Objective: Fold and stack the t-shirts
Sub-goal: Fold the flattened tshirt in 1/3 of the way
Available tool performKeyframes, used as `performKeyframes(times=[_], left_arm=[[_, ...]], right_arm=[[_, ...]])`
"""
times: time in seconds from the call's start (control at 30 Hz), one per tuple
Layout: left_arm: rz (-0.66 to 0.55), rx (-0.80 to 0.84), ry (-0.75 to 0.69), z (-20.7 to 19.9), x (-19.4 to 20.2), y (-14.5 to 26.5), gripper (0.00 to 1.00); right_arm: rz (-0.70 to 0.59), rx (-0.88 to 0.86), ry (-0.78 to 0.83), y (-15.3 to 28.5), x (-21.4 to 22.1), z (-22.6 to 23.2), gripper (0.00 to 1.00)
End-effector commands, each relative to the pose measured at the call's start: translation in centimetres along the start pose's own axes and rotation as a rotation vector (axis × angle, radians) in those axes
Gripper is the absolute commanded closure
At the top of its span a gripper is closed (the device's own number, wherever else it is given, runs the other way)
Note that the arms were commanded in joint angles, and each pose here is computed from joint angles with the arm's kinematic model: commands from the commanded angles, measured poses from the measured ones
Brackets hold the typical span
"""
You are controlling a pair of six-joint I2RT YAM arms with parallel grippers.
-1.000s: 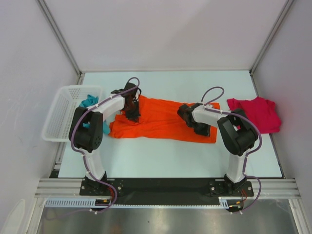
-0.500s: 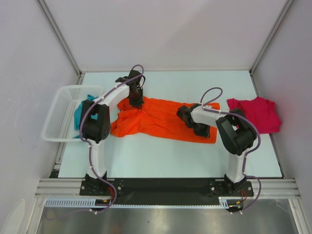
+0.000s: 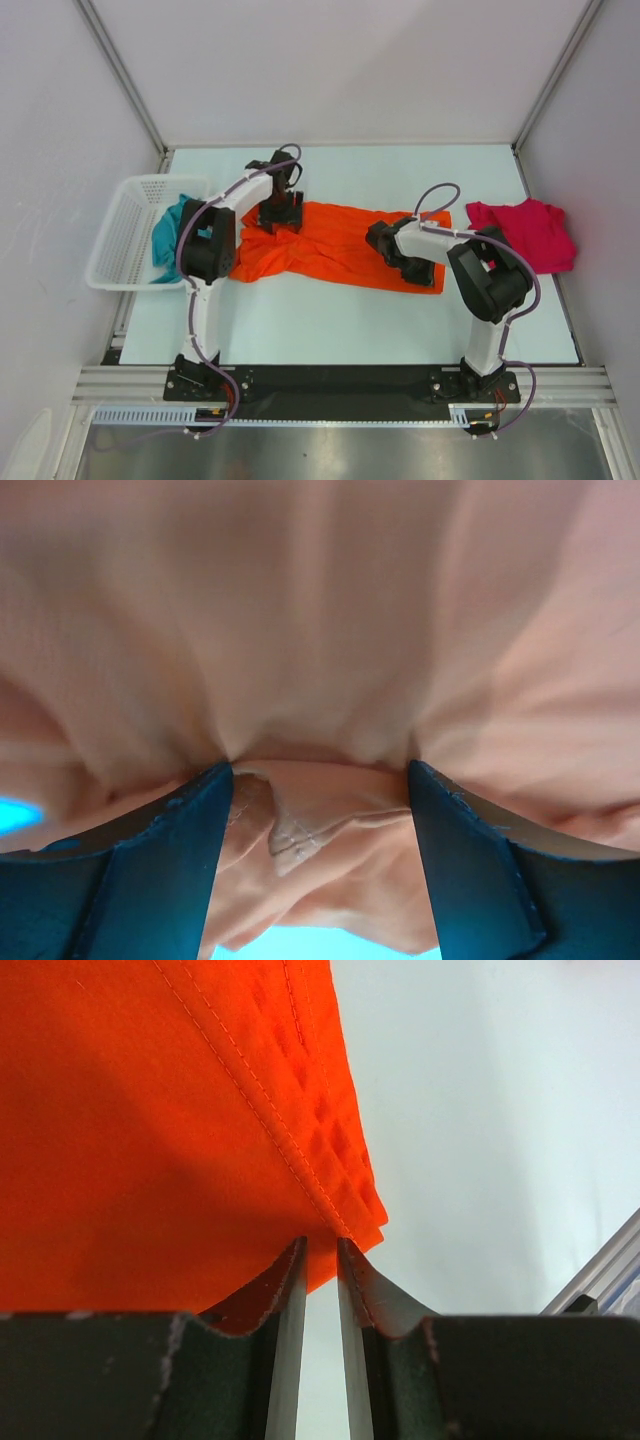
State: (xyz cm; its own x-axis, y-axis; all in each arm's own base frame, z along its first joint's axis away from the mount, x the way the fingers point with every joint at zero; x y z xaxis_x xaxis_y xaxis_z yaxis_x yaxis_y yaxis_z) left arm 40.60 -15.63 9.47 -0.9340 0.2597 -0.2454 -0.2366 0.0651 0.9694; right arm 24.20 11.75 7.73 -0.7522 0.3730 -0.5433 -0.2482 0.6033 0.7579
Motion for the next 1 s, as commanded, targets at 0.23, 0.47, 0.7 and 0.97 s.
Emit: performKeyframes(times=[0.23, 0.47, 0.7, 0.97], left_arm=[[-0.147, -0.125, 0.080, 2.7, 4.2, 8.5, 0.23], [-0.143, -0.111, 0.076, 2.5, 4.1, 8.8, 0.22], [-0.112, -0.109, 0.075, 2.5, 6.7, 8.2, 0.22], [-0.106, -0.102, 0.076, 2.5, 6.8, 7.1, 0.22]], right_arm=[[-0.018, -0.036, -0.001, 0.6, 0.4, 0.6, 0.77], [-0.019, -0.043, 0.012, 0.7, 0.8, 1.3, 0.77], [-0.023, -0.031, 0.028, 0.3, 1.1, 1.1, 0.78], [-0.025, -0.034, 0.029, 0.4, 1.1, 1.2, 0.78]])
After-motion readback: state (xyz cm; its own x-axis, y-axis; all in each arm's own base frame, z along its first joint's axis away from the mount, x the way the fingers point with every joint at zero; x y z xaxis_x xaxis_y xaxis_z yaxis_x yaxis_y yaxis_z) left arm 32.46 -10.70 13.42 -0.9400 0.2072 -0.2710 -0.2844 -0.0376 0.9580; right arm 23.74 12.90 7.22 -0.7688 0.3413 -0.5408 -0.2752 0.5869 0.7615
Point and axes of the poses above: each gripper's point midway between its finger pads, its own y axis back along the fingers, its own z axis along the line the jaws close on, x = y × z, the point moved 7 cm from there along y, back along the fingers, and after that the axes turned 14 degrees about -y, right-handed, at the moved point
